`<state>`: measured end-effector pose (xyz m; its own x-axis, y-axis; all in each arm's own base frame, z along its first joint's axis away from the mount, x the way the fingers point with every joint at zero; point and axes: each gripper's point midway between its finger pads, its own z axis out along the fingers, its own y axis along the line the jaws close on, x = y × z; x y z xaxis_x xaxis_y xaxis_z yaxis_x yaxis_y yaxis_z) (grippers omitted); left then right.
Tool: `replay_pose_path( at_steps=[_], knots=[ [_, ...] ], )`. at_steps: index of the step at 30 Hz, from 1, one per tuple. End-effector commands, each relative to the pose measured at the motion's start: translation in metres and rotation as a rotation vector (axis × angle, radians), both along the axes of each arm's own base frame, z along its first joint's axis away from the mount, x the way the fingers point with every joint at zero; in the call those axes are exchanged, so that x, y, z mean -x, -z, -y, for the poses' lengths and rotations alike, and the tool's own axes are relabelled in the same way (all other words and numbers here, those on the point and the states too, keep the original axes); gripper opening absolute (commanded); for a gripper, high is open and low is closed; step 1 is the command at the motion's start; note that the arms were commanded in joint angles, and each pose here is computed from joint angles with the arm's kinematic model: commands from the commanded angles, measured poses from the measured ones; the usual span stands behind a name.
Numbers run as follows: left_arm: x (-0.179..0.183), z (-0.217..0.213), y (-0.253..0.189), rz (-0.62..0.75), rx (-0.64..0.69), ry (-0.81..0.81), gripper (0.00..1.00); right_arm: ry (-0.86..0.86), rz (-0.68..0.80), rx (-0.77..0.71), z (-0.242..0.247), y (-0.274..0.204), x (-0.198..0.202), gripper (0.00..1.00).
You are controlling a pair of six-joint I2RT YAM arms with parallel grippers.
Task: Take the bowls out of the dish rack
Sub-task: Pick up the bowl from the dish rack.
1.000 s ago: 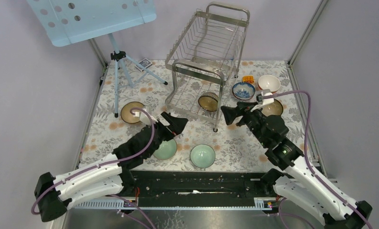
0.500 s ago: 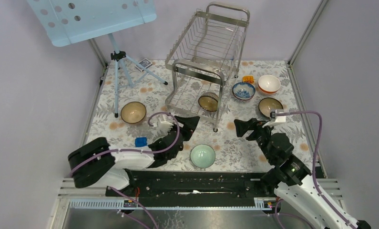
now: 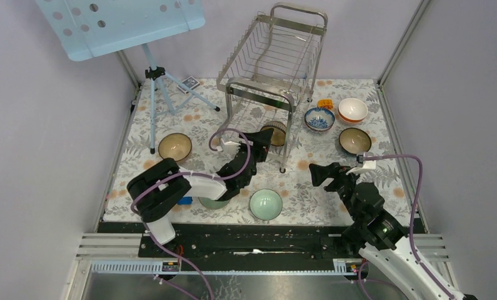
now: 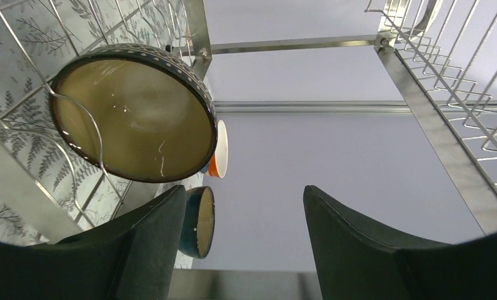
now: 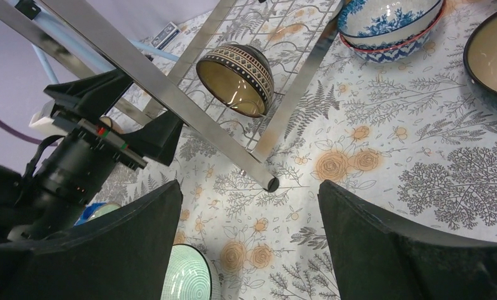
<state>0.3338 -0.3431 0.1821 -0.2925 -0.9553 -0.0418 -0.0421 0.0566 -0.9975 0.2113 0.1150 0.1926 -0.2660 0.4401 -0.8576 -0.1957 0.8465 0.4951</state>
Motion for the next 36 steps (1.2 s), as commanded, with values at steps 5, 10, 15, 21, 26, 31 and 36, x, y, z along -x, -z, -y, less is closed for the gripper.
replay_pose_path(
  at_steps=[5, 10, 15, 21, 26, 31, 36],
  knots=[
    [-0.034, 0.02, -0.021, 0.036, 0.095, -0.001, 0.7, 0.011, 0.032, -0.039, 0.004, -0.008, 0.004, 0.87],
    [-0.047, 0.029, -0.011, 0.026, 0.076, -0.002, 0.63, 0.014, 0.048, -0.038, 0.006, -0.006, 0.005, 0.87],
    [-0.056, 0.03, 0.002, 0.001, 0.052, -0.016, 0.59, 0.015, 0.048, -0.036, 0.007, -0.006, 0.005, 0.87],
    [-0.068, 0.03, 0.006, 0.011, 0.053, -0.028, 0.48, 0.011, 0.05, -0.037, 0.006, -0.006, 0.006, 0.87],
    [-0.073, 0.033, 0.007, 0.019, 0.05, -0.021, 0.36, 0.012, 0.055, -0.041, 0.006, -0.005, 0.005, 0.87],
    [-0.079, 0.034, 0.011, 0.019, 0.044, -0.023, 0.33, 0.011, 0.051, -0.038, 0.006, -0.004, 0.005, 0.87],
    [-0.08, 0.035, 0.009, 0.036, 0.049, -0.006, 0.23, 0.004, 0.048, -0.035, 0.005, -0.001, 0.005, 0.87]
  ],
)
